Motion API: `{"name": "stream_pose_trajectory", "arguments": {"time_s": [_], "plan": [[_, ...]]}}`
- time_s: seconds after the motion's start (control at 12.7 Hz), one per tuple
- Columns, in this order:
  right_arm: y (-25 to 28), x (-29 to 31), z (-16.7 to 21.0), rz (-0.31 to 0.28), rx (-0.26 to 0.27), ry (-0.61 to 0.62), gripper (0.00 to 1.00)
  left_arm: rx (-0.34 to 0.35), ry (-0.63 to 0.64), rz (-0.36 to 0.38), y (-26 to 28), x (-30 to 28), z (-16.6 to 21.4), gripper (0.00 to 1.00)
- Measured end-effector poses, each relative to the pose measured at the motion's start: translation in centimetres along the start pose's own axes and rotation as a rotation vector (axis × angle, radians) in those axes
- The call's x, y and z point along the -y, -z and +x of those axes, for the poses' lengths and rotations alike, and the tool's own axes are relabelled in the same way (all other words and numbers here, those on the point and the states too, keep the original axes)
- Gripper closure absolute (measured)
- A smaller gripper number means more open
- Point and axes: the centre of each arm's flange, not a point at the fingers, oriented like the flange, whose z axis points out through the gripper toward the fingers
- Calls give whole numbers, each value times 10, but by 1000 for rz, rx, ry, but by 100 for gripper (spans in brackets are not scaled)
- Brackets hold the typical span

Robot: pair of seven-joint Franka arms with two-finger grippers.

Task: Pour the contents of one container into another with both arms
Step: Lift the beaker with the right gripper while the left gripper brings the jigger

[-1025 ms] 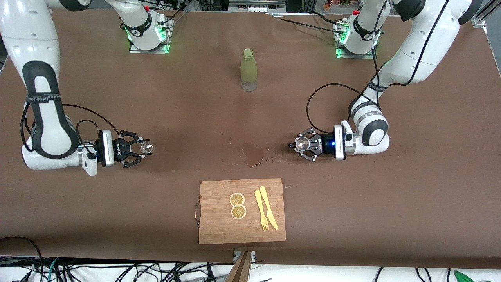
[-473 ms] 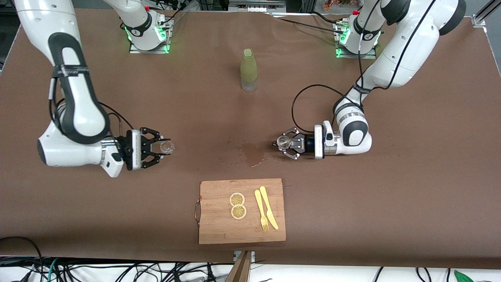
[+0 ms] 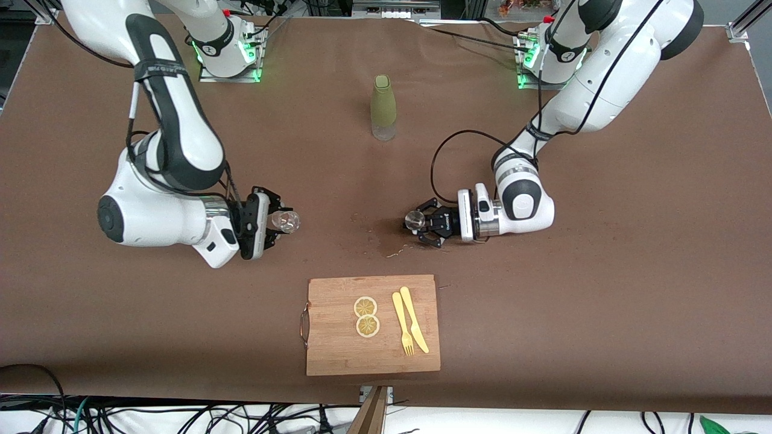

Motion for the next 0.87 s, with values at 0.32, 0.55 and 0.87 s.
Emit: {"name": "stream_pose_trajectory", "arguments": {"time_s": [0.32,0.55,0.87], "plan": [[-20,25,43,-58,107,-46,51,15,7,-14,-21,-12,-3,92],[-34,39,63,-88,155,-64,51,-2,9,-14,-33,-14,-7,92],[-50,60,97,-155,243,-70,51,-28,-2,0,-47,-11,-8,92]]}}
